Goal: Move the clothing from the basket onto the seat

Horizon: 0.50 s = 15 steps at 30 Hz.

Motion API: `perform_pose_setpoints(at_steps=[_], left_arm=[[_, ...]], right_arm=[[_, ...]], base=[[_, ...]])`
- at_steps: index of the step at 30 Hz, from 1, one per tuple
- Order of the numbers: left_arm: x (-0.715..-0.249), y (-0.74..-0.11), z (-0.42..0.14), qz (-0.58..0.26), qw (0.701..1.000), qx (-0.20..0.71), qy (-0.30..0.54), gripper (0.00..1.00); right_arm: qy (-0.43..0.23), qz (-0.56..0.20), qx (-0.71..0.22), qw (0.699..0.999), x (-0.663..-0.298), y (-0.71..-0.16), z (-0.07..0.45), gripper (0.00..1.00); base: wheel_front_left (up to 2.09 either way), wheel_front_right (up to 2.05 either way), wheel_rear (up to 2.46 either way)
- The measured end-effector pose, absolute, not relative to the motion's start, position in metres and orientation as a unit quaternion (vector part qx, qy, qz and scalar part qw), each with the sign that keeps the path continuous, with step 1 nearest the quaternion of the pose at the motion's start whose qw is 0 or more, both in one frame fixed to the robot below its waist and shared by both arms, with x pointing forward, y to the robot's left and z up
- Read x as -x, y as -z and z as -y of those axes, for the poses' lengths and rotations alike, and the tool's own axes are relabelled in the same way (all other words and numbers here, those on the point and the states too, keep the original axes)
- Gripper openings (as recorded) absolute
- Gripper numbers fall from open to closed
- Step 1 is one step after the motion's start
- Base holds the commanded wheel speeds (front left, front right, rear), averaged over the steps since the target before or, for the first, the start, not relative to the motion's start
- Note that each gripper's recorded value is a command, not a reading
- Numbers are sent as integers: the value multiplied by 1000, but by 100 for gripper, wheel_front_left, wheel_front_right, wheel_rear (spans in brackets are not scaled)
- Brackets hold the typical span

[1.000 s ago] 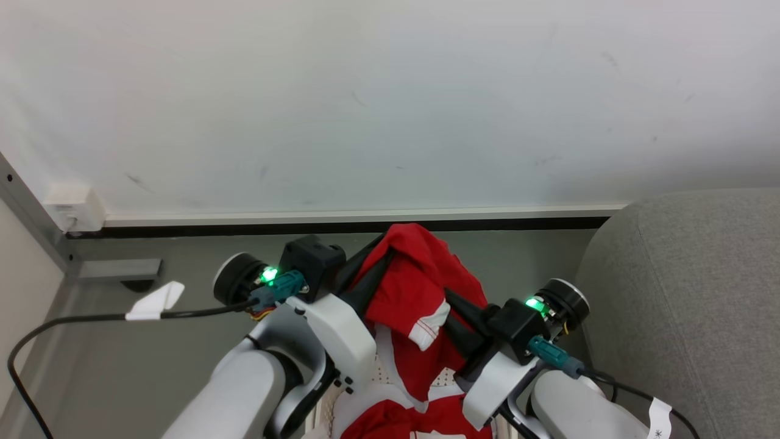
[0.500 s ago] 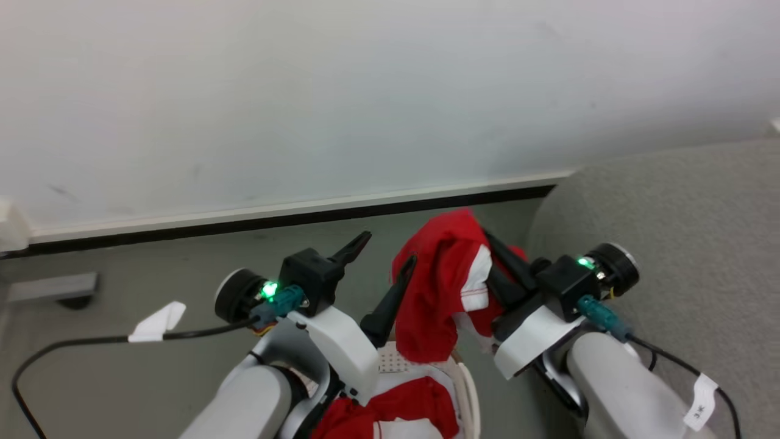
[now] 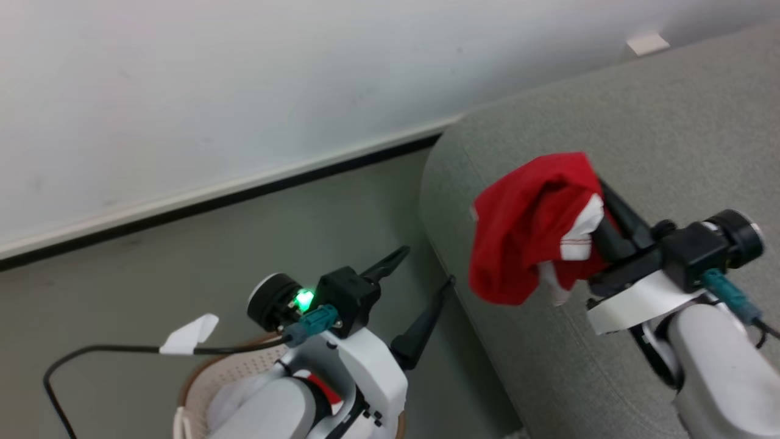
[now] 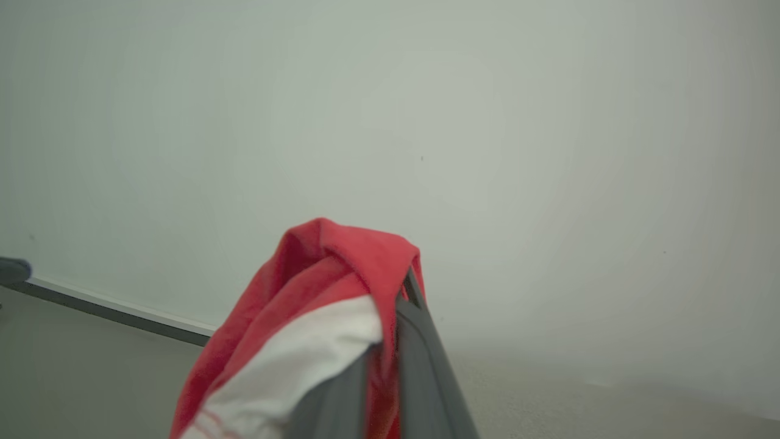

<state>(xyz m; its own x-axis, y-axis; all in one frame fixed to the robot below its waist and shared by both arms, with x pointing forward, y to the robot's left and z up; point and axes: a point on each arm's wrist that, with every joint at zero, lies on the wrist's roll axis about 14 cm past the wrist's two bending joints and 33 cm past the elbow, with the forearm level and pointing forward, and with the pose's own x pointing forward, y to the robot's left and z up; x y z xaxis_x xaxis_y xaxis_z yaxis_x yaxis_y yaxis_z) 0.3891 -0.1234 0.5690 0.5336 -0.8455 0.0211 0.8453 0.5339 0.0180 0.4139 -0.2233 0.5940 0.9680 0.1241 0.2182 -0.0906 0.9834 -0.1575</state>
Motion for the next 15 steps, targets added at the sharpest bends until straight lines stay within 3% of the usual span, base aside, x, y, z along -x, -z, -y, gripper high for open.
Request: perform_pose_setpoints(at_steps=[8,15], left_arm=[[-409,-555,154,16,851,6,525,100],[-453,-527,159,11,847,11,532,100]], right_arm=[[17,96,114,989,-427,-596,290,0],[54,95,178,978,-484,-618,337,0]], base=[[0,0,0],[0,0,0]])
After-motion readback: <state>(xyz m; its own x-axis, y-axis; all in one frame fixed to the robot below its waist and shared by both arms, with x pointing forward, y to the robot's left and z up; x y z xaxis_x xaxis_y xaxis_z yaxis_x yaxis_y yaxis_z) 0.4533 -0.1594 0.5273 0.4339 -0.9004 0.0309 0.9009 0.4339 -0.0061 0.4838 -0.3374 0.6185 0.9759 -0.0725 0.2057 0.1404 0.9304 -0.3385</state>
